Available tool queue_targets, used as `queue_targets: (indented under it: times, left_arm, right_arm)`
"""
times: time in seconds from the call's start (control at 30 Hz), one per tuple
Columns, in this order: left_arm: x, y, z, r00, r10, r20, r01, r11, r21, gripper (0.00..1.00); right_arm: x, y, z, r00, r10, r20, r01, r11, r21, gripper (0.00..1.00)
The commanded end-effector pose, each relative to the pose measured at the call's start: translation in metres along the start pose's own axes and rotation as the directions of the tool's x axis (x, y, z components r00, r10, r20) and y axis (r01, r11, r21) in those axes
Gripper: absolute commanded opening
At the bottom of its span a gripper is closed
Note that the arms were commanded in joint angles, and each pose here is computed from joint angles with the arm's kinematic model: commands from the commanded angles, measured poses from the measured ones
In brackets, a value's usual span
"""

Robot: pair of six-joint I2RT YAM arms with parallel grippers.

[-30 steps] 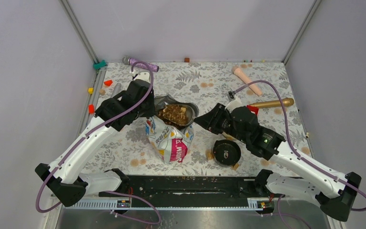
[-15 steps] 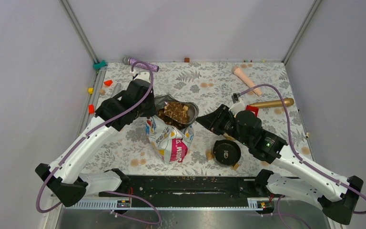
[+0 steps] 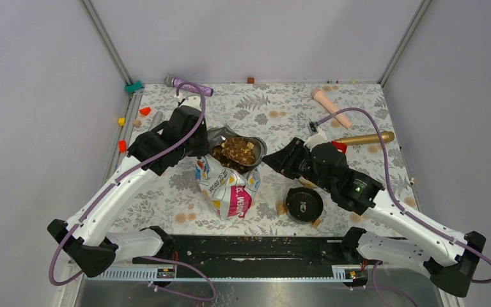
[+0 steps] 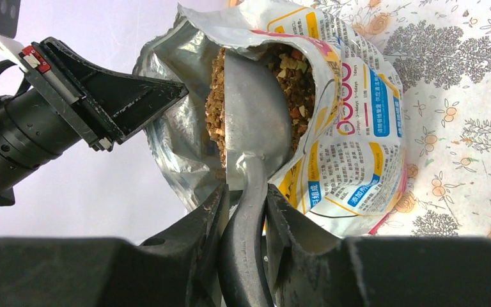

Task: Serve the pet food
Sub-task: Collect the pet food from the pet food bag.

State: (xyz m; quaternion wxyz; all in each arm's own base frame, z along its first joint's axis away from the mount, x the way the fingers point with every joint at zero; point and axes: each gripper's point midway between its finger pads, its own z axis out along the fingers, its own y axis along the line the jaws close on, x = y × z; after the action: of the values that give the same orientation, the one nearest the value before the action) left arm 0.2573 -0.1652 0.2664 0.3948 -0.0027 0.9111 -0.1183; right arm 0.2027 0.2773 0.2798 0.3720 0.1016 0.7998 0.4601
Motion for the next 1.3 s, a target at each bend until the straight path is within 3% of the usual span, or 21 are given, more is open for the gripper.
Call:
queue_targets:
  times: [0.0, 0.1, 0.23, 0.47, 0.73, 1.07, 1.27]
  left_arm:
    - [-0.003, -0.008, 0.004, 1.0, 0.003, 0.009, -0.003, 0.999, 0.041, 0.0]
    - [-0.002, -0.009, 0.005, 1.0, 0.003, 0.002, -0.003, 0.999, 0.046, 0.0]
    - [-0.002, -0.008, 0.006, 1.0, -0.001, 0.0, 0.002, 0.999, 0.042, 0.0]
    - [-0.004, -0.008, 0.004, 1.0, -0.002, 0.005, 0.002, 0.999, 0.046, 0.0]
    - [-0.003, -0.007, 0.006, 1.0, 0.001, 0.004, -0.001, 0.999, 0.038, 0.0]
    - [-0.004, -0.008, 0.004, 1.0, 0.0, 0.009, 0.0, 0.999, 0.048, 0.0]
    - [-0.003, -0.009, 0.004, 1.0, 0.0, 0.008, 0.0, 0.999, 0.052, 0.0]
  right_arm:
    - [-0.01, 0.02, -0.008, 1.0, -0.017, 0.016, 0.017, 0.999, -0.041, 0.0]
    - [-0.017, 0.027, -0.011, 0.998, 0.012, 0.066, -0.005, 0.995, -0.099, 0.0]
    - [0.003, 0.022, -0.002, 0.999, 0.019, -0.029, -0.021, 0.996, -0.082, 0.0]
    - [-0.012, 0.019, -0.01, 0.961, 0.263, 0.09, -0.238, 0.945, -0.224, 0.0]
    - [-0.013, 0.009, -0.019, 0.885, 0.457, 0.092, -0.39, 0.835, -0.389, 0.0]
    - [-0.007, 0.015, -0.021, 0.87, 0.492, 0.029, -0.417, 0.766, -0.489, 0.0]
    - [0.002, 0.026, -0.013, 0.854, 0.517, -0.065, -0.47, 0.711, -0.522, 0.0]
